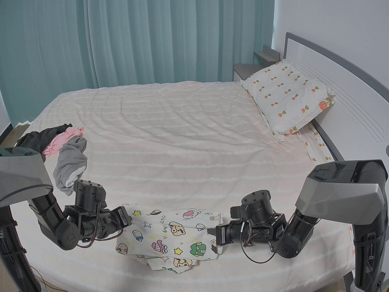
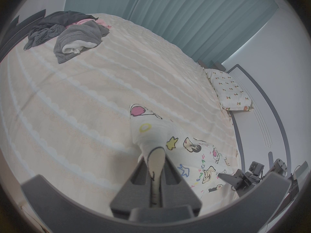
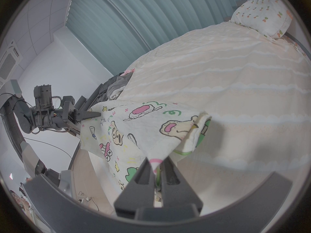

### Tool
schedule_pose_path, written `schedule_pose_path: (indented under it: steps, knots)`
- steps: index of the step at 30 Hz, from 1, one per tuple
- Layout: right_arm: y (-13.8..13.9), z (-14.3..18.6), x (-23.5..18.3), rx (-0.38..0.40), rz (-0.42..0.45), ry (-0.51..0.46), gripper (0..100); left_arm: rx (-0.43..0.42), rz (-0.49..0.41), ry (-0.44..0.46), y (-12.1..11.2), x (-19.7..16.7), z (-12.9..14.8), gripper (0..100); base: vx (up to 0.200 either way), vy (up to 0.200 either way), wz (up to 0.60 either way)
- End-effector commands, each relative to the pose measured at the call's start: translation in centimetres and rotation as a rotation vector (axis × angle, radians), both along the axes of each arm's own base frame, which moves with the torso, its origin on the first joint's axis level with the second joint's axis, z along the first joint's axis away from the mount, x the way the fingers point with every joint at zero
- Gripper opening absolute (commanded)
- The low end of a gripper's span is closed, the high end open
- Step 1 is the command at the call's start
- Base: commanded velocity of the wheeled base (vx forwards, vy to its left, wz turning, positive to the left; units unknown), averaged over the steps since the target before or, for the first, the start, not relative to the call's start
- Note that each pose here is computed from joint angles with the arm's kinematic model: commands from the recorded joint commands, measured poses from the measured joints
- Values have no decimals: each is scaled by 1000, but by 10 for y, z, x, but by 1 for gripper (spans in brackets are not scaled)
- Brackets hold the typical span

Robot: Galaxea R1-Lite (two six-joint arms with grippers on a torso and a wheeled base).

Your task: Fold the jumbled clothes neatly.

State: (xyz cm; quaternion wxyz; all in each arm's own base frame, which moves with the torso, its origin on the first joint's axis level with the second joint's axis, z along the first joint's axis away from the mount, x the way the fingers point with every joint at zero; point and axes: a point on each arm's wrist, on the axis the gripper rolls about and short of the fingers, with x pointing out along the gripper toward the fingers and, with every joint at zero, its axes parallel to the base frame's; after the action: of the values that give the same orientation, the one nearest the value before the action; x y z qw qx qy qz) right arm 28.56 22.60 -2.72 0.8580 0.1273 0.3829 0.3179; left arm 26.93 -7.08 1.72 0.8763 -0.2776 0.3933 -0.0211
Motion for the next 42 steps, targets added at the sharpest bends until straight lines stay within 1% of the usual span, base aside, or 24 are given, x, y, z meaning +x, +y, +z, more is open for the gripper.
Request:
schedule_pose_path:
  steps: [1,2,17,20,23,31,35,37,39,42]
  knots:
    - [1,-1,-1,1,4,1,0,-2,-1,2,0,0,-1,0,0,0,0]
    - [1,0,-1,3,5,-2,0,-2,-1,2,0,0,-1,0,0,0,0]
    - [2,2,-1,4,7,-3,0,-1,-1,11,0,0,-3,0,0,200,0]
    - [2,2,-1,4,7,-3,0,-1,1,11,1,0,-3,0,-200,200,0]
    - [1,1,-3,-2,7,4,0,-1,-1,13,0,0,-4,0,0,200,0]
    - [-2,3,-6,-31,7,38,0,20,6,82,2,1,-26,0,0,0,0]
    - [2,2,-1,-29,15,9,0,22,17,74,6,5,-32,0,0,0,0]
    - [5,0,5,-15,8,-23,0,16,21,44,6,9,-37,0,0,0,0]
    - [6,-1,7,-18,4,-26,0,13,23,30,6,11,-40,0,0,0,0]
    - [5,-2,8,-22,3,-22,0,17,24,38,6,11,-46,0,0,0,0]
